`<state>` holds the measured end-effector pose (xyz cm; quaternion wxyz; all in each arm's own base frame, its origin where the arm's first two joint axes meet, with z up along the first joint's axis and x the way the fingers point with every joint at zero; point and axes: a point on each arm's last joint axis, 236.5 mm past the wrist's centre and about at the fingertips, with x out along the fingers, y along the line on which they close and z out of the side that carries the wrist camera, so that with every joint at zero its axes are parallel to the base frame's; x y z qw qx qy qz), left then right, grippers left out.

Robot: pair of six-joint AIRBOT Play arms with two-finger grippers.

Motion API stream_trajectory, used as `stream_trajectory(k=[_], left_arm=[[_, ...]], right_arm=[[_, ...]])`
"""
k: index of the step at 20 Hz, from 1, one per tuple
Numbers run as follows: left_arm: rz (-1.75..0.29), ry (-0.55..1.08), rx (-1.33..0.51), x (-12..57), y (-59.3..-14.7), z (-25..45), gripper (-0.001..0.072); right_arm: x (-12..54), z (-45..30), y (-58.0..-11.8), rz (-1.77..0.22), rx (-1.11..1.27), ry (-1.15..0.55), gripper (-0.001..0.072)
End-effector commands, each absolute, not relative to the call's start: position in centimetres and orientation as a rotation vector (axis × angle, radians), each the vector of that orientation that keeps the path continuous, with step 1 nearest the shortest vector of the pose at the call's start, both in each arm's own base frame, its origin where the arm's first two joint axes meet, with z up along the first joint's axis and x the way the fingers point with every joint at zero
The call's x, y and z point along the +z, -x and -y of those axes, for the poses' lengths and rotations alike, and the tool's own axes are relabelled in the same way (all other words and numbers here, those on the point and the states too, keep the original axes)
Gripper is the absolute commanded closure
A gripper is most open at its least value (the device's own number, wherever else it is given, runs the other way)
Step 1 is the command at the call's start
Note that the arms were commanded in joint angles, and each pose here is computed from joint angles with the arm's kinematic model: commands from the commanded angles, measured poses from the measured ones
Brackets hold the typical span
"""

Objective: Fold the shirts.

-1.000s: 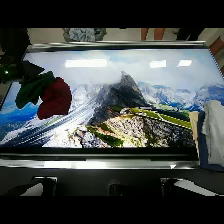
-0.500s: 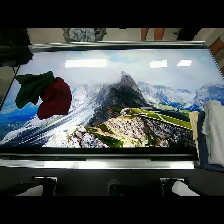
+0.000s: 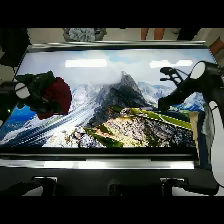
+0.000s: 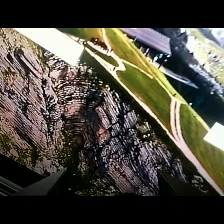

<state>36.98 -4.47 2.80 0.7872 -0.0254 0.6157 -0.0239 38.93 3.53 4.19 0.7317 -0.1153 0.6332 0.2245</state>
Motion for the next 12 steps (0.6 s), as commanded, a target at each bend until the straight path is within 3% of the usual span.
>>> stream_trajectory(k=[1,12], left_arm=[[-1.311,0.098,-0.043,1.06,-35.73,4.83,0.0102],[-1.313,0.099,-0.043,1.02,-35.72,4.86,0.0102]], right_arm=[[1.87,-5.21,-37.75,-1.453,0.509,0.223,0.0082],[1.86,-5.06,-37.7,-1.455,0.511,0.234,0.0083]])
